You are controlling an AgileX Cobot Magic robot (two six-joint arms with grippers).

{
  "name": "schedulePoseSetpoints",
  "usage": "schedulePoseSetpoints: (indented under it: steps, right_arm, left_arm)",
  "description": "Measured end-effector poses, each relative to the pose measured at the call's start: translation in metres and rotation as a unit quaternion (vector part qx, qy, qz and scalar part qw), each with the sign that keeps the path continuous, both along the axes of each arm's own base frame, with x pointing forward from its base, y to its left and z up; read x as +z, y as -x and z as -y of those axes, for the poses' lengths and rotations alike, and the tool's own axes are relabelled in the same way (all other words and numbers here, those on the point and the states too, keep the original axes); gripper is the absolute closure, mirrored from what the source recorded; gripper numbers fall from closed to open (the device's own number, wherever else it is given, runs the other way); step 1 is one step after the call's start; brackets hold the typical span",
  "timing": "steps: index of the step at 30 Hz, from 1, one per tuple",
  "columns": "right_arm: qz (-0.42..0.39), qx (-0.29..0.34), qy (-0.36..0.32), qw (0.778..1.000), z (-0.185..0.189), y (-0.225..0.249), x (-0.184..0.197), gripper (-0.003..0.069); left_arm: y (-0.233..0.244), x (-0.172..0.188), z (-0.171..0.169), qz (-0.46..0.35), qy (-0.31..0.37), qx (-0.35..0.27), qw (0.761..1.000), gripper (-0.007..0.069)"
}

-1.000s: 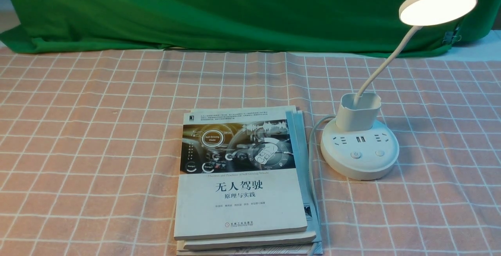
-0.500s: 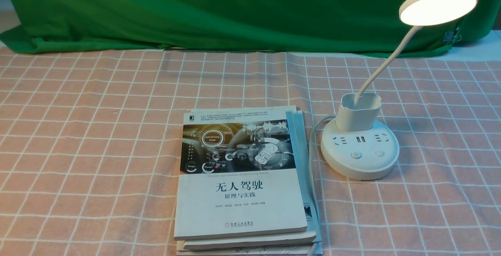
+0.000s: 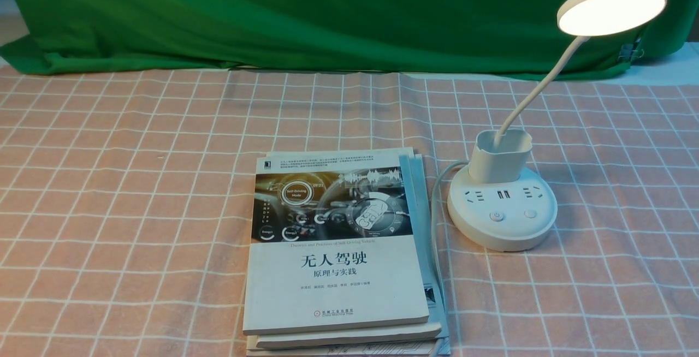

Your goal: Turn on the table lamp on the pink coffee tablecloth with your hand.

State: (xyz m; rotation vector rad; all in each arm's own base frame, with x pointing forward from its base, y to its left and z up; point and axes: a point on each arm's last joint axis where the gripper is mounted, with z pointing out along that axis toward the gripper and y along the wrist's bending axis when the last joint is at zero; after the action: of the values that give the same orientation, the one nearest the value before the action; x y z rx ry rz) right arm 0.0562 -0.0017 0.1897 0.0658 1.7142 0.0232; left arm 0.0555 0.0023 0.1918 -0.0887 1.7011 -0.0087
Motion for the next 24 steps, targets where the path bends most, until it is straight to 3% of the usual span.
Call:
schedulePoseSetpoints:
  steps: [24]
  right_arm:
    - [-0.002,0.0,-0.003,1.0,0.0,0.0001,-0.0004,0.0436]
  left_arm:
    - [0.0,0.0,0.0,0.0,0.0,0.0,1.0,0.0604]
